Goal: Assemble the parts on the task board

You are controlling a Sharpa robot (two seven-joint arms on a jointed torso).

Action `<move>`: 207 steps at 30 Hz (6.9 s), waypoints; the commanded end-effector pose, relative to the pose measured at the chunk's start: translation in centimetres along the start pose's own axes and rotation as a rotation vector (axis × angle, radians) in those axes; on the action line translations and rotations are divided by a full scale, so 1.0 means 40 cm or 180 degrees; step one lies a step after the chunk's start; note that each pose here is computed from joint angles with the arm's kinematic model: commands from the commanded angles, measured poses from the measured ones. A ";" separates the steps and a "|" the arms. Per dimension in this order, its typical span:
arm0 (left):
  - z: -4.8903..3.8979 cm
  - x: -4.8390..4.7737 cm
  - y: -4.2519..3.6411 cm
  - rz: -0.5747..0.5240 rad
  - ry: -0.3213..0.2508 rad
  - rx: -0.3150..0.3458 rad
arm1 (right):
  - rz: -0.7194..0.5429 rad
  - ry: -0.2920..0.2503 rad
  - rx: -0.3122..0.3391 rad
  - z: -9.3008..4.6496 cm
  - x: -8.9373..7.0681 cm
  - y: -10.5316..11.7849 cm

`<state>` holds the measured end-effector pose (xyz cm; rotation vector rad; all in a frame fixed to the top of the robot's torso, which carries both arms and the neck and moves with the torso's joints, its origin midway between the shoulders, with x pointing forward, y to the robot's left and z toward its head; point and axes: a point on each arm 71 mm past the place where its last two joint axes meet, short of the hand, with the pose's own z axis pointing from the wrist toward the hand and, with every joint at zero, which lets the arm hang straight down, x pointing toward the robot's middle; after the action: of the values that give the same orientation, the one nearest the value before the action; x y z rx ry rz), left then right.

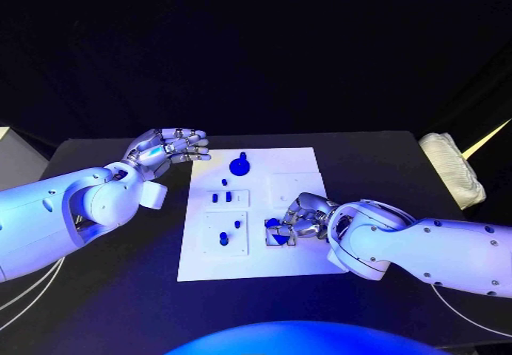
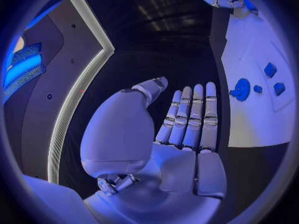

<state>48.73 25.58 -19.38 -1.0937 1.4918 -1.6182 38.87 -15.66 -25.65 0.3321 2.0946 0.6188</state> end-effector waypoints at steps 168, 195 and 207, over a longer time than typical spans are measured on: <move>-0.004 0.005 0.000 -0.0006 0.0078 0.0010 | 0.0370 -0.0205 0.0238 -0.022 0.013 -0.090; -0.005 0.002 0.001 -0.0006 0.0077 -0.0012 | 0.0232 -0.0052 0.0248 -0.028 0.023 -0.087; -0.006 -0.001 0.001 -0.0001 0.0064 -0.0016 | 0.0217 -0.0081 0.0197 -0.030 0.022 -0.083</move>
<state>48.58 25.87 -19.49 -1.0929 1.5057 -1.6127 37.55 -18.69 -27.52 0.4827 2.0793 0.5755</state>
